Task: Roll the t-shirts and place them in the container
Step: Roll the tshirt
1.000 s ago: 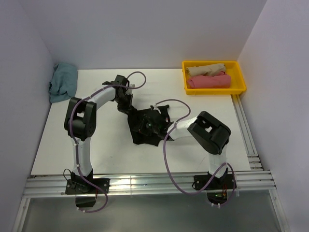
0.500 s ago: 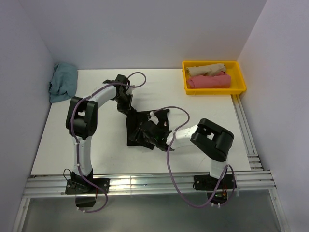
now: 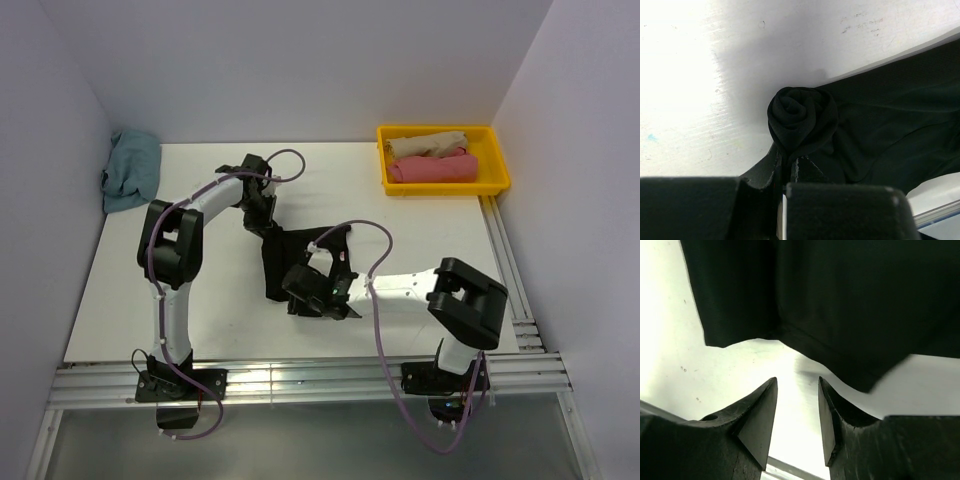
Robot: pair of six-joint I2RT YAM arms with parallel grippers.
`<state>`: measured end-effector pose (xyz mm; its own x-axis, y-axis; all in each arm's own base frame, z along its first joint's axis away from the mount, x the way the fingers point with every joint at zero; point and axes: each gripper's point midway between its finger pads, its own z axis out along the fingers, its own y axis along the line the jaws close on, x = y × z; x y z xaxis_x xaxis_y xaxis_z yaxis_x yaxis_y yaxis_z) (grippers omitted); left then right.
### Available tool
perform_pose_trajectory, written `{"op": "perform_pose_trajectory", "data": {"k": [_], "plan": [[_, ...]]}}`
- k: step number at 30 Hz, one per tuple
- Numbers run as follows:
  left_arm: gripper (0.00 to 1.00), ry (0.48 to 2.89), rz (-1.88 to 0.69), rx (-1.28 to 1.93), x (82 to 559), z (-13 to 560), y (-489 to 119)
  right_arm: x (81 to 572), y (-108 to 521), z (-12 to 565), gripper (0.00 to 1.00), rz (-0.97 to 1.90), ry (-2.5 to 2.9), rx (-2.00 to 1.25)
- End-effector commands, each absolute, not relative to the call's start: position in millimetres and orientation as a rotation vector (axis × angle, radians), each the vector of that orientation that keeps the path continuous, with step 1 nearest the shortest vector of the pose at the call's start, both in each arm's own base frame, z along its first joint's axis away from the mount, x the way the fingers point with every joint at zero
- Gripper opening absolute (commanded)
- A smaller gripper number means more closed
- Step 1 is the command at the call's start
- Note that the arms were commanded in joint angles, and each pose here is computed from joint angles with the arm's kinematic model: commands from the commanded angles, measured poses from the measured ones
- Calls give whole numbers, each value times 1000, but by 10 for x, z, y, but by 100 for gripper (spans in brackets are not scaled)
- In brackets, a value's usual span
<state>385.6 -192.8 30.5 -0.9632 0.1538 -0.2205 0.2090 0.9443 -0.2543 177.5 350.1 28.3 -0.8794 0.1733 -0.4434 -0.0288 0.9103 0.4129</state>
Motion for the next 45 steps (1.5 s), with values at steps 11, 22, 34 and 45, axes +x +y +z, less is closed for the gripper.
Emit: {"op": "perform_pose_trajectory", "data": {"k": [11,22,34,45], "plan": [[0,2862,-363,348,3941,252,-2025,2658,3601,1216,54,189,2322,37],[0,2858,-370,373,3917,268,-2086,3096,3866,834,57,-51,2291,-46],[0,2858,-366,372,3914,256,-2086,3069,3973,701,58,-29,2304,-60],[0,2861,-361,374,3917,241,-2090,3085,4081,481,60,-37,2326,-93]]}}
